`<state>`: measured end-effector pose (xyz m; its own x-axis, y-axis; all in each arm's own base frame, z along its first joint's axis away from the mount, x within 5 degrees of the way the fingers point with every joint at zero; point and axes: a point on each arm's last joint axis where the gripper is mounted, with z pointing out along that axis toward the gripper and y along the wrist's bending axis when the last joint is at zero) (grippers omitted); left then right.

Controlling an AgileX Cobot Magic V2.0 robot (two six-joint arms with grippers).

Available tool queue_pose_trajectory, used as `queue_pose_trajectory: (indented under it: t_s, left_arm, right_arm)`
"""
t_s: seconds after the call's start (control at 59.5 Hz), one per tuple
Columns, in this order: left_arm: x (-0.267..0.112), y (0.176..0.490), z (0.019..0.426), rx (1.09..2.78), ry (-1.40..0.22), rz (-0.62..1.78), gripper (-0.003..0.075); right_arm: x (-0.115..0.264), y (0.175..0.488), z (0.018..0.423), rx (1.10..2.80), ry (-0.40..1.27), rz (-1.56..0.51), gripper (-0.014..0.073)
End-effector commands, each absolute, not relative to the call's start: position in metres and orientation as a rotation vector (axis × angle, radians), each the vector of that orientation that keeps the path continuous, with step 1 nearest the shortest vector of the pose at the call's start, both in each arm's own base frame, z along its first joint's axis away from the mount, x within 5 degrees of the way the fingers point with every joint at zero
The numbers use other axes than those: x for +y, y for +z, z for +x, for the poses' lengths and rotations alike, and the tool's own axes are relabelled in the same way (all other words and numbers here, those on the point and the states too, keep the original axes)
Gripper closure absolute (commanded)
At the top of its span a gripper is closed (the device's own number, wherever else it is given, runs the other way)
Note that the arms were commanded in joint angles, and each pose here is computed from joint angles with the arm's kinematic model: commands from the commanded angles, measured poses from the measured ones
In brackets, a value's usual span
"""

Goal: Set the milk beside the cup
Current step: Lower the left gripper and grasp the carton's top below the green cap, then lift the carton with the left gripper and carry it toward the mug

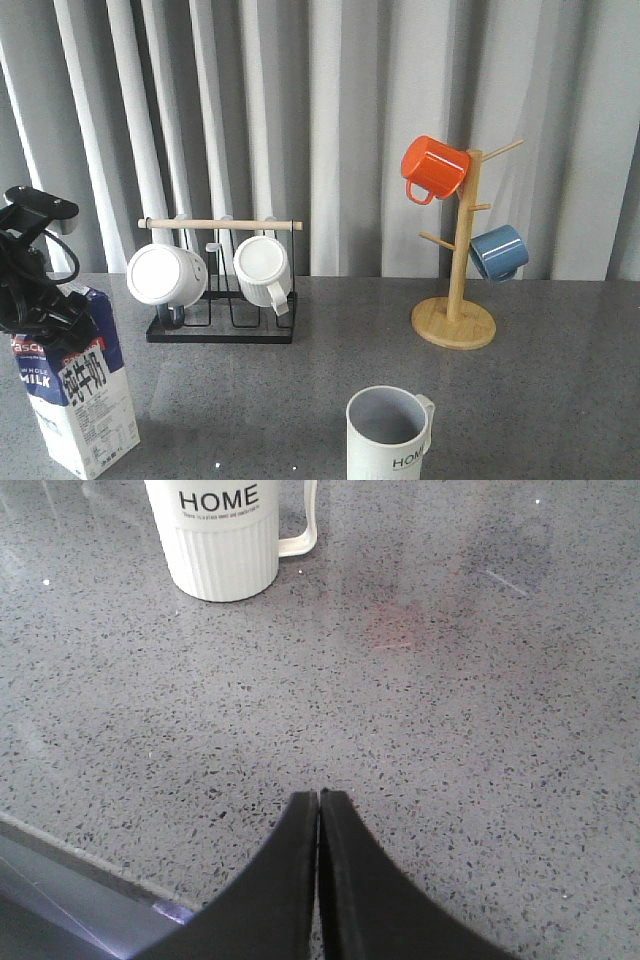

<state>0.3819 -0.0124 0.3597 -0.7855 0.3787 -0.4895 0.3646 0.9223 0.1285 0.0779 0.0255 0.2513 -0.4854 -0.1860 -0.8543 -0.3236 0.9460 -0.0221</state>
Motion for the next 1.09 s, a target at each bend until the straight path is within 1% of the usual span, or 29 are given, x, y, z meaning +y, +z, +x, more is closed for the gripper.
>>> queue_pose_trajectory:
  t_s: [0.0,0.151,0.319,0.387,0.488,0.572,0.689,0.757,0.891,0.992,1.076]
  left_arm:
    - [-0.016,0.382,0.378,2.452,0.037,0.513,0.0176]
    - [-0.016,0.381,0.379,2.458,0.037,0.514,0.0296]
    - [-0.016,0.383,0.376,2.460,0.034,0.515,0.0482]
    - [-0.017,0.385,0.375,2.455,0.020,0.511,0.0540]
    - [-0.020,0.396,0.370,2.427,-0.030,0.502,0.0617]
    - [-0.026,0.414,0.365,2.377,-0.113,0.498,0.0669]
    - [-0.035,0.444,0.356,2.296,-0.208,0.565,0.0703]
    - [-0.043,0.462,0.351,2.237,-0.253,0.589,0.0711]
    - [-0.062,0.493,0.342,2.117,-0.269,0.643,0.0710]
    - [-0.078,0.504,0.338,2.065,-0.291,0.676,0.0710]
    - [-0.092,0.501,0.341,2.064,-0.324,0.701,0.0710]
  right_arm:
    - [0.027,0.265,0.082,2.004,0.179,-0.349,0.0606]
    - [0.027,0.265,0.082,2.004,0.179,-0.349,0.0606]
    - [0.027,0.265,0.082,2.004,0.178,-0.349,0.0606]
    - [0.026,0.265,0.082,2.004,0.175,-0.351,0.0606]
    - [0.026,0.265,0.082,2.003,0.173,-0.352,0.0606]
    - [0.026,0.265,0.082,2.003,0.173,-0.352,0.0606]
    - [0.026,0.265,0.082,2.003,0.172,-0.353,0.0606]
    - [0.026,0.265,0.082,2.003,0.172,-0.353,0.0606]
    - [0.026,0.265,0.082,2.002,0.172,-0.352,0.0606]
    - [0.026,0.265,0.082,2.002,0.172,-0.352,0.0606]
    - [0.026,0.265,0.082,2.001,0.172,-0.352,0.0606]
